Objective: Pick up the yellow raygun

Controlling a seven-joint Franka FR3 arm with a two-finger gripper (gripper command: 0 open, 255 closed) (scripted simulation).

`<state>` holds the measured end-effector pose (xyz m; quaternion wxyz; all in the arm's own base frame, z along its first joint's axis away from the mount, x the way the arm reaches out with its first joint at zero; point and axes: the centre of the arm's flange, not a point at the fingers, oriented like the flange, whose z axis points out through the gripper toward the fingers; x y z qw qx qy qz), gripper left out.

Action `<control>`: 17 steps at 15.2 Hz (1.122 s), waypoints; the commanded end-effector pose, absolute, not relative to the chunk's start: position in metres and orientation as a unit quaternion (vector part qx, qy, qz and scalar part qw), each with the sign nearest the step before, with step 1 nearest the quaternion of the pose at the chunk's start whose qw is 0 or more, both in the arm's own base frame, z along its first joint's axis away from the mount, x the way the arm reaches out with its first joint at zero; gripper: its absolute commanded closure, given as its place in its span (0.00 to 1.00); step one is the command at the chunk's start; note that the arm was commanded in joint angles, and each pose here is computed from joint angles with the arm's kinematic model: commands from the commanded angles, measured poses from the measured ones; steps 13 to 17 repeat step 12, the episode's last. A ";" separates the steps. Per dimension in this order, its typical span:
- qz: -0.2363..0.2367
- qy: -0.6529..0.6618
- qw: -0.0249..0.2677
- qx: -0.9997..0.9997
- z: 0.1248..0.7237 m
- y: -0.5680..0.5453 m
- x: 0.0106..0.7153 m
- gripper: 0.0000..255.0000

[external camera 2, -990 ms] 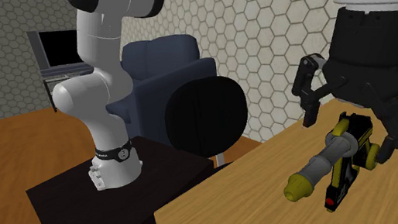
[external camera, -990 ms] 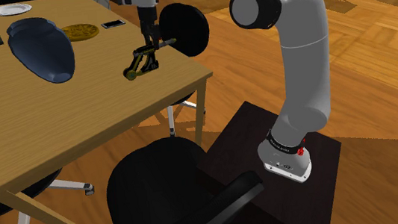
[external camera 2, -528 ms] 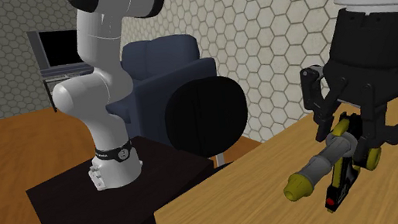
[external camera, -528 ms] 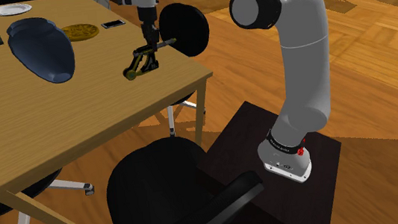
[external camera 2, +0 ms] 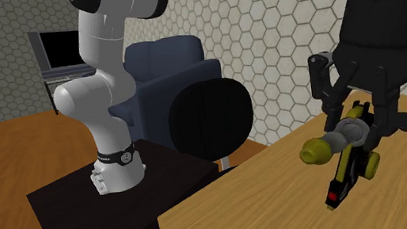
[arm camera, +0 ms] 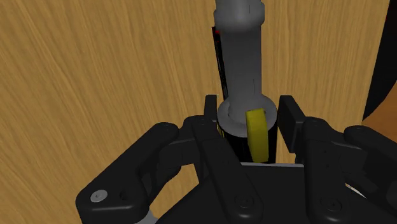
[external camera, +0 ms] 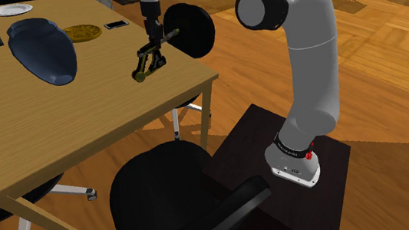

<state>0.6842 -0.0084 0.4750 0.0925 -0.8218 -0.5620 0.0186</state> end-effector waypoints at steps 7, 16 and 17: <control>0.019 -0.562 0.092 -0.822 0.518 -0.008 0.683 1.00; 0.019 -0.562 0.092 -0.822 0.534 -0.008 0.683 1.00; 0.019 -0.562 0.092 -0.822 0.534 -0.008 0.683 1.00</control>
